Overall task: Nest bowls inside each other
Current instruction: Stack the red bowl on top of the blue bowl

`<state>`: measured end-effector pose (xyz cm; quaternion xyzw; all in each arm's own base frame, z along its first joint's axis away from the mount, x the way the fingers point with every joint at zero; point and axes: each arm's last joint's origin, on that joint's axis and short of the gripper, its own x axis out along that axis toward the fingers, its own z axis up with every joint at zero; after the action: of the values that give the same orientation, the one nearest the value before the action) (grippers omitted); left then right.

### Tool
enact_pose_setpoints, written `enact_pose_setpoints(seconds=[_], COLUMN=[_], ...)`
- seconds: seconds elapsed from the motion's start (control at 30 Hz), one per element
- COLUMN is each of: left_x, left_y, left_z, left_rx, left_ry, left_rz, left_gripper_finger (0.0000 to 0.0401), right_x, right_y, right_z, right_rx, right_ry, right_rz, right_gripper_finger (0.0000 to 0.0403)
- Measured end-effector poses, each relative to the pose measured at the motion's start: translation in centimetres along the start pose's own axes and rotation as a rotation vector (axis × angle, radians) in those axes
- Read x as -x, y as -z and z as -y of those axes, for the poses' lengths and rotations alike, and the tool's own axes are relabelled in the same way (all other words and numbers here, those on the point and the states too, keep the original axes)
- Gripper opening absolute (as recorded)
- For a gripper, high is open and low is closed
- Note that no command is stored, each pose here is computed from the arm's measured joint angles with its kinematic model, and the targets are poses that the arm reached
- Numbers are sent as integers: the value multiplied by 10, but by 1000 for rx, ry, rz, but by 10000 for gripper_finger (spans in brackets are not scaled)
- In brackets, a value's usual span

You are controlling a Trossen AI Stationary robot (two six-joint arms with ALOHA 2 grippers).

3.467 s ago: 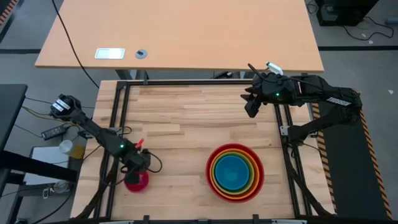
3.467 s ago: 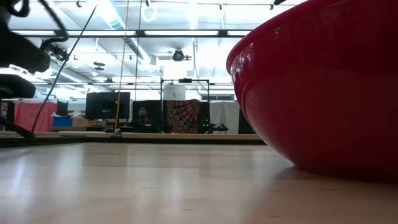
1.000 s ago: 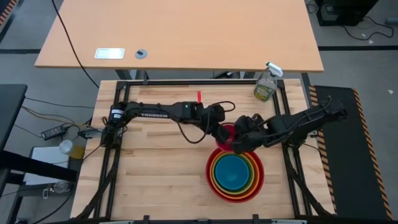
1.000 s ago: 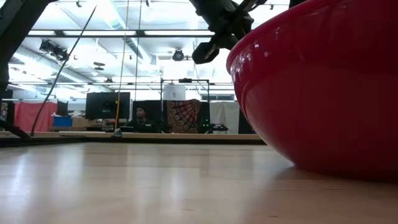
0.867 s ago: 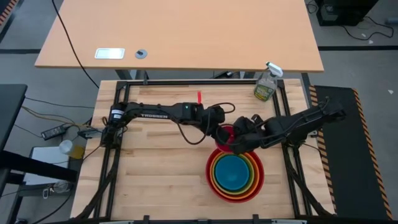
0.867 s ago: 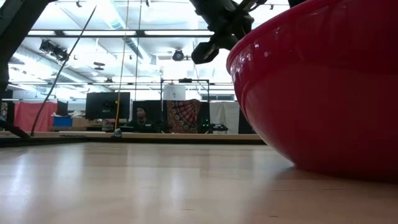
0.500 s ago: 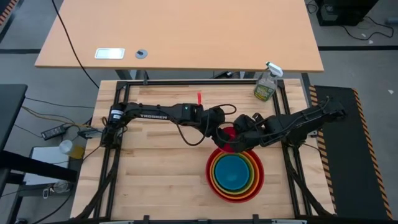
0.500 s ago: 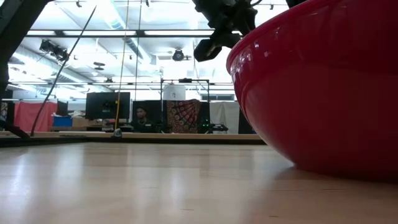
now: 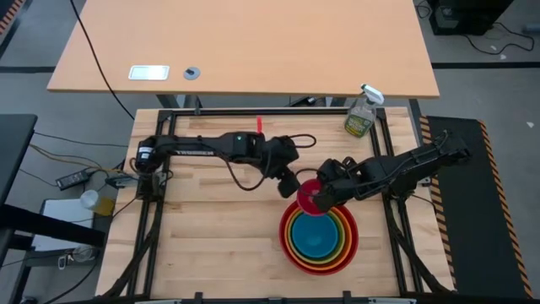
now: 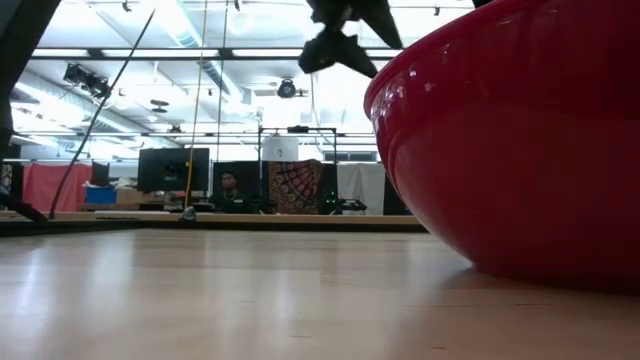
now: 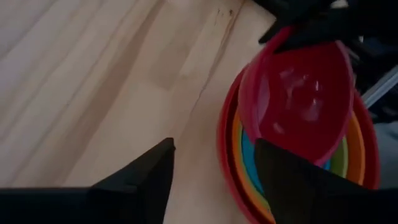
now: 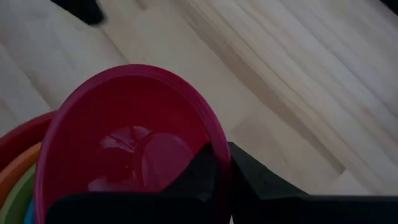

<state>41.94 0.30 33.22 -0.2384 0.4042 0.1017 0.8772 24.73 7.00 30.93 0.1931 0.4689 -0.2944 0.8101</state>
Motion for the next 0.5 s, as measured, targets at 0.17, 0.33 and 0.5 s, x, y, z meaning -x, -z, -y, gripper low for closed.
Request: enact_pose_setpoints(seconds=[0.17, 0.33, 0.5], left_x=[18, 26, 29], left_y=[8, 20, 35], left_z=[3, 21, 42], left_rx=[-94, -241, -396], left_ry=[-127, -276, -330], left_rz=[16, 82, 101], left_gripper_finger=[234, 235, 235], right_x=[0, 2, 7], right_y=[1, 5, 11], right_z=[-1, -6, -19], right_rx=[26, 98, 202], right_ry=[-21, -110, -222], right_rz=[-33, -108, -101], right_gripper_finger=[26, 32, 33])
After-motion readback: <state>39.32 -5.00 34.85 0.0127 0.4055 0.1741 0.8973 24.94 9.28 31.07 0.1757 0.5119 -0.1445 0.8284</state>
